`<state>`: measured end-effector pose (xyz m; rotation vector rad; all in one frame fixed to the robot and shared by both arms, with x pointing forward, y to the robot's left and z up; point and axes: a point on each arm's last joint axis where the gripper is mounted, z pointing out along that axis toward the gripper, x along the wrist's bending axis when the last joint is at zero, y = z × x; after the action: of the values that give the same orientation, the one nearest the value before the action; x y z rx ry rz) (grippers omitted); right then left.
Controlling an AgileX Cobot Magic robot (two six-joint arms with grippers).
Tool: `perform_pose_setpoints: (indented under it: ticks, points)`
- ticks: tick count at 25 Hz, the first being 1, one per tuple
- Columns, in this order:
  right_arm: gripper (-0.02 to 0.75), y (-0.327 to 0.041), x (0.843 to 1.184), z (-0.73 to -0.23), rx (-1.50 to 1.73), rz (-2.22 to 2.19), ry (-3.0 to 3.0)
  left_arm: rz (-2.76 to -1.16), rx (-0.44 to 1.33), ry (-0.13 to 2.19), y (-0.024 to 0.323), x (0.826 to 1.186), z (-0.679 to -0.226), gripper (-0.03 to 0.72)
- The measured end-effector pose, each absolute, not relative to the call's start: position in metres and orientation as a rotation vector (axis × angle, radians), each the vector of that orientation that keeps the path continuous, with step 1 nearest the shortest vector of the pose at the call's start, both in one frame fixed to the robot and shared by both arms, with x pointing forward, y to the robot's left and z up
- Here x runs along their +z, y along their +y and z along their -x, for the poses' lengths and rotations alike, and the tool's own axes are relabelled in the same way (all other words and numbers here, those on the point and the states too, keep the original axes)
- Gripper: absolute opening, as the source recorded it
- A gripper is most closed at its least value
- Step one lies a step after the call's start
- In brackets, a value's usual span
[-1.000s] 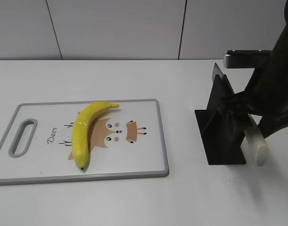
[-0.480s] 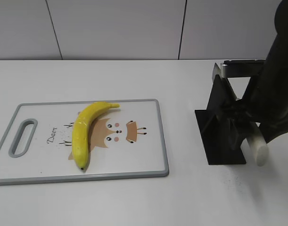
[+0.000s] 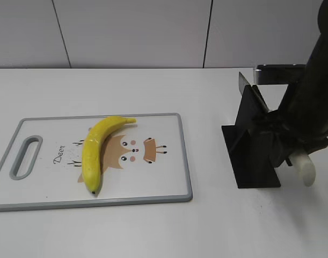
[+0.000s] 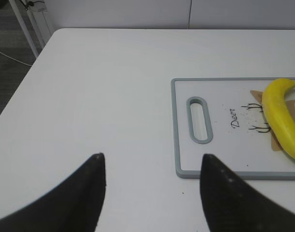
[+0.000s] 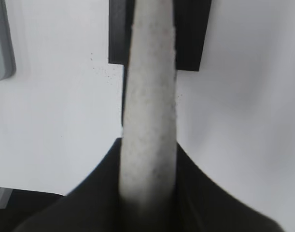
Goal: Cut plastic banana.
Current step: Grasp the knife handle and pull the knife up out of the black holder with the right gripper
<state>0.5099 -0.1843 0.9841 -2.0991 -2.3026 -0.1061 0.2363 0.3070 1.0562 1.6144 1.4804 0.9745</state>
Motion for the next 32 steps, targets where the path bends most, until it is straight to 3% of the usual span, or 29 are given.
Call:
perform_pose_setpoints:
  ticks: [19,27,32]
  points:
    - [0.183,-0.204,1.079,-0.475,-0.571,2.097,-2.531,-1.633,0.979,1.461,0.306,1.056,-0.236,0.563]
    - [0.183,-0.191,1.11,-0.481,-0.815,1.528,-2.943,-1.745,1.037,1.378,0.305,1.087,-0.251,0.554]
    - [0.183,-0.178,1.115,-0.486,-0.965,1.086,-3.122,-1.852,1.06,1.277,0.3,1.115,-0.284,0.554]
